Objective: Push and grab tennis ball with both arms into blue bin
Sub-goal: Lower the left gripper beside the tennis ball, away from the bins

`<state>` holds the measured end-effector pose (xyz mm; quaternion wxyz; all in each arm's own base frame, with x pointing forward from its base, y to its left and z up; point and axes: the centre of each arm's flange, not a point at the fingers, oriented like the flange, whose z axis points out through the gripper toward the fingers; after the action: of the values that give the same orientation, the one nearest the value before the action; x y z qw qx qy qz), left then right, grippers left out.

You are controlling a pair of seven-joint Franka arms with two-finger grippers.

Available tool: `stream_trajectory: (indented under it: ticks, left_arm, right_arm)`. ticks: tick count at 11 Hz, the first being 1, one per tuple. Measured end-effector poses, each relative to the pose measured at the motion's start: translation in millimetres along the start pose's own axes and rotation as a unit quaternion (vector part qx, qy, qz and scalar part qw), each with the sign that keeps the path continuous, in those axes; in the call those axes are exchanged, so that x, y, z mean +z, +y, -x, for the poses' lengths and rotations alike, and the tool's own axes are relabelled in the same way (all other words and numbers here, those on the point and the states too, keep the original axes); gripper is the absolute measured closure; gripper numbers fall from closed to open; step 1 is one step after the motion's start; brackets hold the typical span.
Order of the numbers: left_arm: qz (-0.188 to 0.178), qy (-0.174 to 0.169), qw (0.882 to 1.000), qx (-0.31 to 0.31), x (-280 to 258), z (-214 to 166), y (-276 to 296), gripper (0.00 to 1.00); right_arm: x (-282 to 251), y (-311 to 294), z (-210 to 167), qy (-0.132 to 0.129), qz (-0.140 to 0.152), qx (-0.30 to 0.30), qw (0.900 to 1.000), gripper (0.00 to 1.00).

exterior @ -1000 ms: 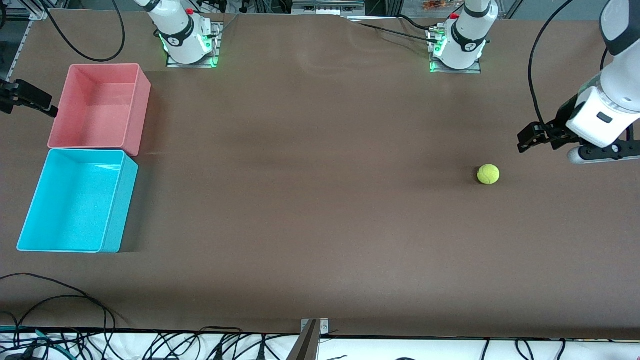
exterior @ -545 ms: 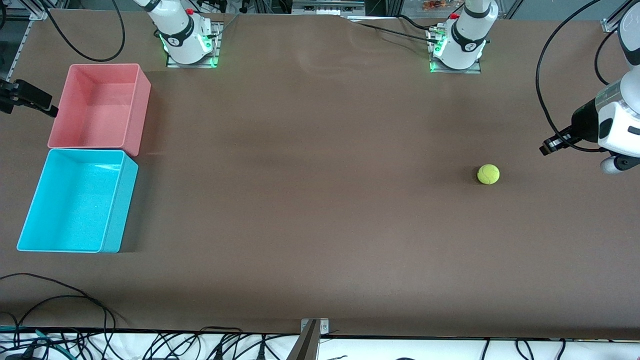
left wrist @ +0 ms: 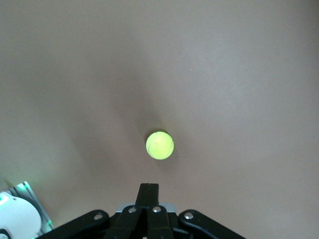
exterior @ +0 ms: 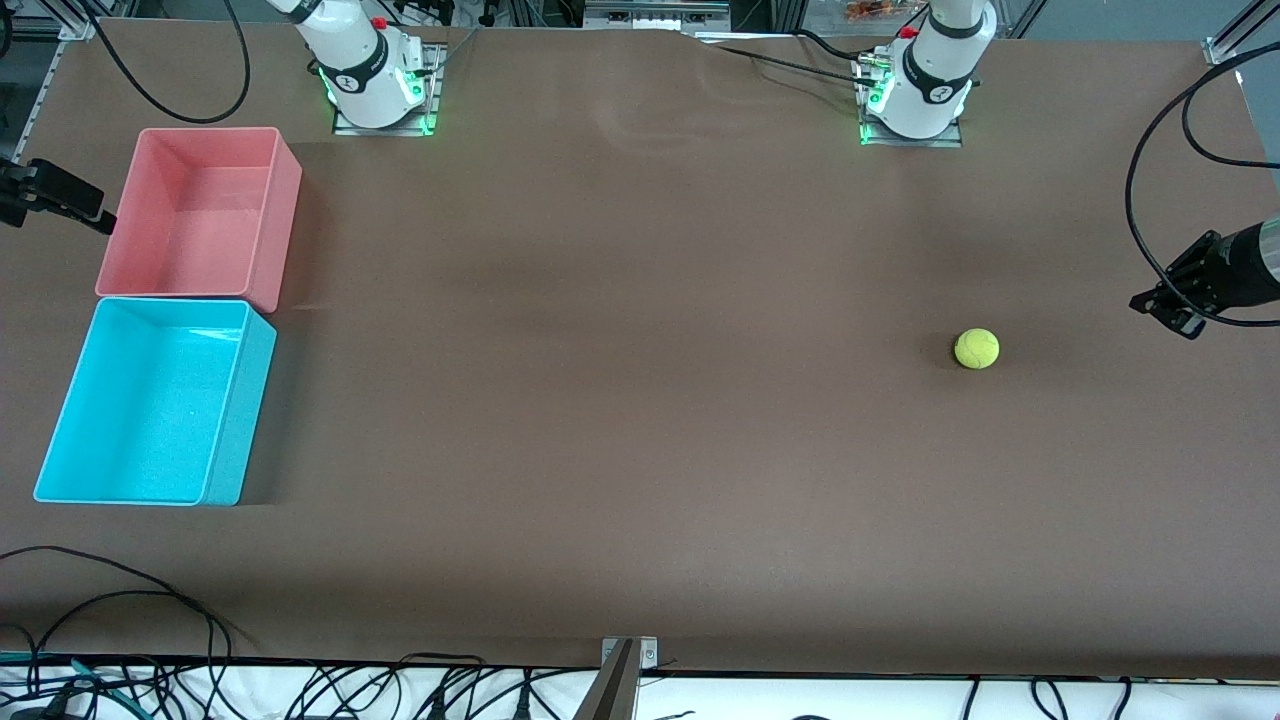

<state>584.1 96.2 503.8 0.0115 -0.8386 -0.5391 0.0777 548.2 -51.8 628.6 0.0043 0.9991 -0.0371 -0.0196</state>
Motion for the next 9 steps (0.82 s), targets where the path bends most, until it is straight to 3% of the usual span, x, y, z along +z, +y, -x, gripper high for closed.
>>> stream_trajectory:
  ticks: [4, 9]
  left_arm:
    - [0.019, 0.008, 0.997, -0.08, 53, -25, -14, 0.99]
    - [0.043, 0.025, 0.99, -0.135, 151, -23, -54, 0.99]
  right_arm:
    - [0, 0, 0, 0.0, 0.0, 0.0, 1.0, 0.0]
    - [0, 0, 0, -0.001, 0.0, 0.0, 1.0, 0.0]
